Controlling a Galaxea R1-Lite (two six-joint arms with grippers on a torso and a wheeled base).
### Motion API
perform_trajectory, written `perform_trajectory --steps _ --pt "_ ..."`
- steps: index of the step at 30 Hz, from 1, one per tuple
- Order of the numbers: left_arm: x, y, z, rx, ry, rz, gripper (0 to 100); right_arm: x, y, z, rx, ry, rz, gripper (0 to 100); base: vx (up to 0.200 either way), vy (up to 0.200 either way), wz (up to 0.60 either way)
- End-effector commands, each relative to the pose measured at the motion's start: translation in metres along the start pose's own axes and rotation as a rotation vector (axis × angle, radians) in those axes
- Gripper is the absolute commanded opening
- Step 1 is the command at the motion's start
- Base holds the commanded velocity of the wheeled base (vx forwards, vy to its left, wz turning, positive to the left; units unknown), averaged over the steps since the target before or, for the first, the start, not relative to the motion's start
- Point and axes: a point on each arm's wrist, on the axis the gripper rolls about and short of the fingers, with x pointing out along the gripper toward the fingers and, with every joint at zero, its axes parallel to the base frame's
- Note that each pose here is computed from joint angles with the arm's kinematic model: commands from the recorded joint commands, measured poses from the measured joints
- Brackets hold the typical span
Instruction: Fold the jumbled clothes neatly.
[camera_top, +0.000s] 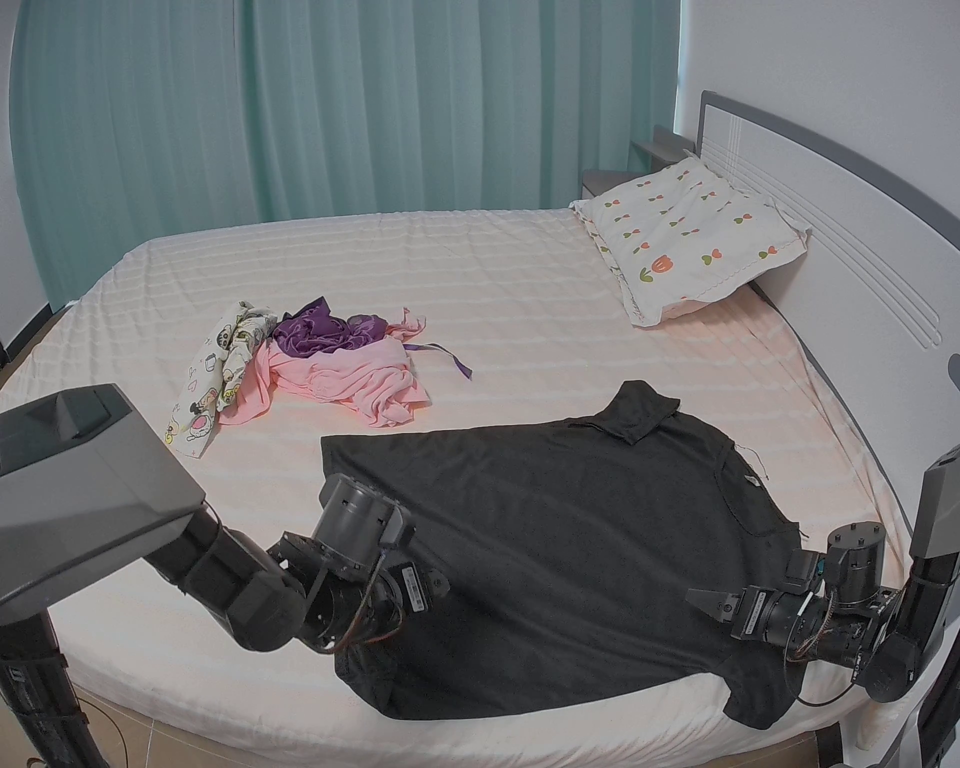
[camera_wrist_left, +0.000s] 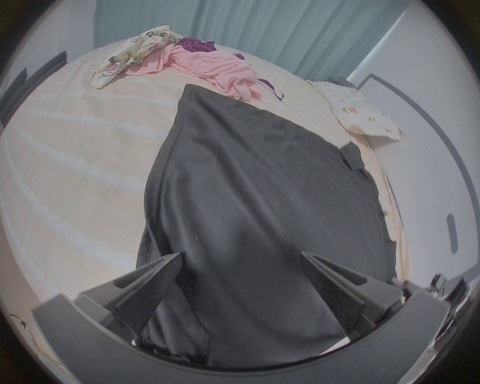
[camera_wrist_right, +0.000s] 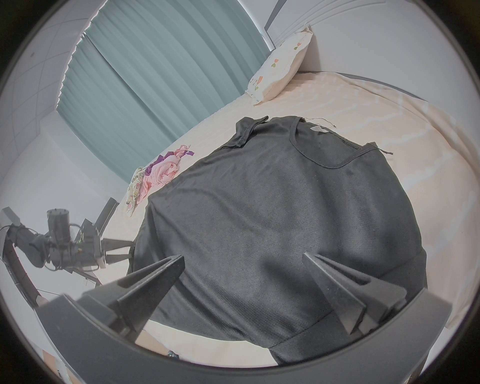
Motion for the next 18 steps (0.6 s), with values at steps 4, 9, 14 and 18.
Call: perform_trajectory --steps 4,9,14,18 --pt "-0.017 0.001 -0.032 0.1 0.062 0.052 100 -0.003 -0.001 -0.003 0.0 0.012 -0.005 100 0.0 0.0 0.0" --pt "-0.031 0.003 -0.04 0.152 0.097 0.118 100 -0.003 -0.001 -0.003 0.0 0.012 -0.004 100 0.0 0.0 0.0" --pt "-0.049 0.006 -0.045 0.174 0.12 0.126 100 -0.003 0.0 -0.003 -0.001 0.012 -0.004 100 0.0 0.0 0.0" --pt "-0.05 0.017 -0.057 0.215 0.187 0.195 100 -0.004 0.0 -0.003 -0.001 0.012 -0.004 100 0.0 0.0 0.0"
